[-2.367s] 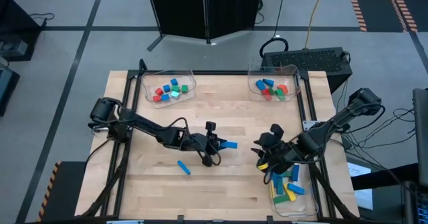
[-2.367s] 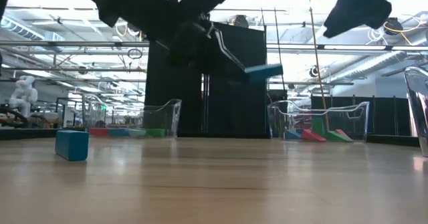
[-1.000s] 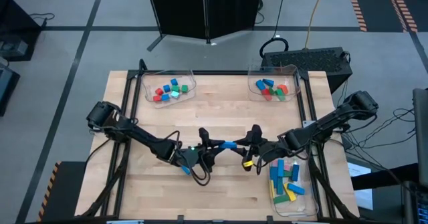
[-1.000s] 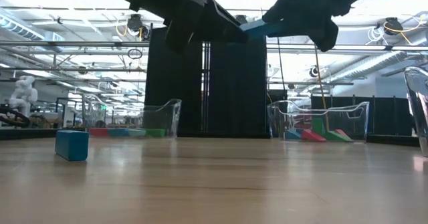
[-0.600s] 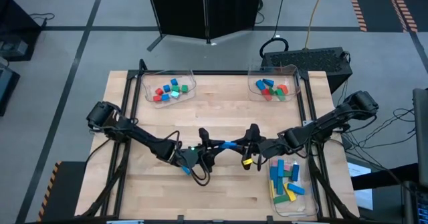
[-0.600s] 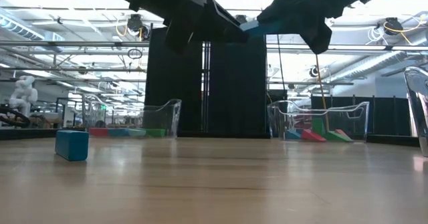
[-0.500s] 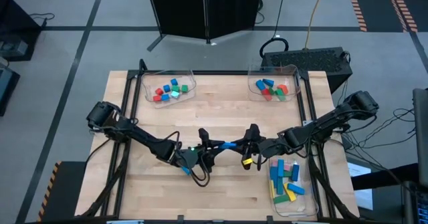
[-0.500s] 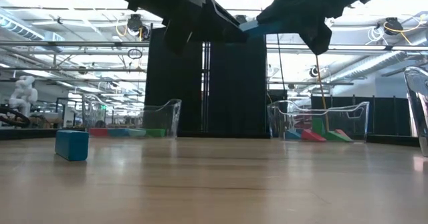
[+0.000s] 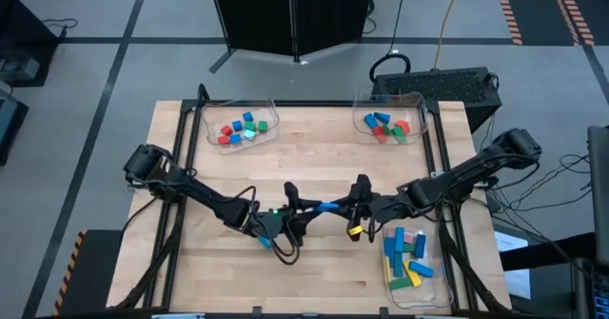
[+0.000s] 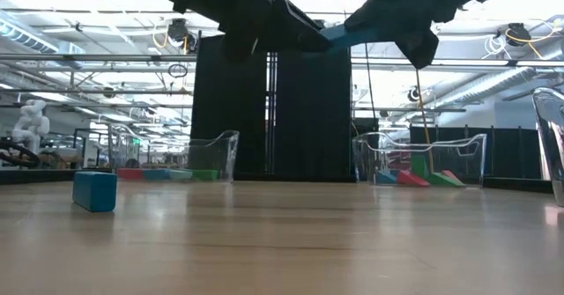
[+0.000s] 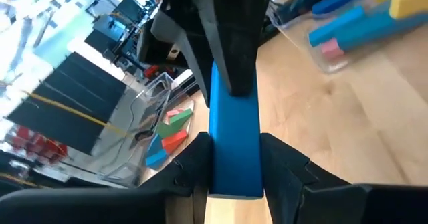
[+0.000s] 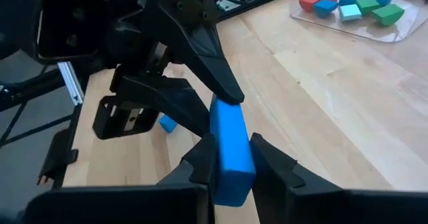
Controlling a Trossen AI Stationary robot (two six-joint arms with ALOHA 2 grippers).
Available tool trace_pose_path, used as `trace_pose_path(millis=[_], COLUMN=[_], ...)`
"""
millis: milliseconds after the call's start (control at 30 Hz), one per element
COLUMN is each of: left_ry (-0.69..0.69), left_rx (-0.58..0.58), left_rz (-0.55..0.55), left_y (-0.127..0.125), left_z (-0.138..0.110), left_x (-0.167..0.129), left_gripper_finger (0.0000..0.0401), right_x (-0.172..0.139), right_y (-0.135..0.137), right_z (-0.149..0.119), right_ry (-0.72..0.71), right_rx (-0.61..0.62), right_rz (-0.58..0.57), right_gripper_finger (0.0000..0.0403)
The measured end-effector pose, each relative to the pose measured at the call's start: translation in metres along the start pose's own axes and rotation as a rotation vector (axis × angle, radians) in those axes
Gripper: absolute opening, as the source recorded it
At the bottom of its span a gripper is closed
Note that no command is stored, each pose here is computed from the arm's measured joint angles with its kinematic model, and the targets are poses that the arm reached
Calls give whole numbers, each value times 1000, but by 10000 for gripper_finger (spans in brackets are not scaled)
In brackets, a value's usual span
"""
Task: Sort blocks by size
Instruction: Put the blue rectangular block into the bottom right transparent bin
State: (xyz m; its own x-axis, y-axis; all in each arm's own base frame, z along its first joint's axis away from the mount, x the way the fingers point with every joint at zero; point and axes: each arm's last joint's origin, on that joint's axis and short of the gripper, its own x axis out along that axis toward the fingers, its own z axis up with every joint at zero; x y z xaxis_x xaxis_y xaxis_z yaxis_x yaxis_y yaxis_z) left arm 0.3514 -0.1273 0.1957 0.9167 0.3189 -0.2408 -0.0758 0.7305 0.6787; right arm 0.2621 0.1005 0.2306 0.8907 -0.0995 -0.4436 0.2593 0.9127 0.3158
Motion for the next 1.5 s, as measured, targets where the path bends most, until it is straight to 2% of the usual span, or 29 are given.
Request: trace_pose_path(millis=[133, 300, 600, 867, 1167, 1500], left_ry=[-10, 62, 72, 46, 72, 75], left_rx=[-113, -98, -89, -104, -126, -126], left_rz=[-15, -35, -70, -149, -145, -142], left_y=[5, 4, 7, 4, 5, 5], left_z=[-2, -14, -17, -17, -20, -21], left_x=[5, 9, 12, 11, 12, 13], left_gripper_finger=[105, 105, 107, 115, 176, 181], right_x=[-12, -34, -78, -111, -138, -152], right_y=[-5, -14, -28, -29, -12, -11], right_z=[4, 3, -1, -5, -24, -38], right_ry=[26, 102, 217, 308, 555, 633], right_rx=[-15, -21, 39, 89, 30, 19], right_rz=[-17, -58, -105, -4, 258, 226], right_gripper_finger=[52, 52, 52, 52, 52, 52])
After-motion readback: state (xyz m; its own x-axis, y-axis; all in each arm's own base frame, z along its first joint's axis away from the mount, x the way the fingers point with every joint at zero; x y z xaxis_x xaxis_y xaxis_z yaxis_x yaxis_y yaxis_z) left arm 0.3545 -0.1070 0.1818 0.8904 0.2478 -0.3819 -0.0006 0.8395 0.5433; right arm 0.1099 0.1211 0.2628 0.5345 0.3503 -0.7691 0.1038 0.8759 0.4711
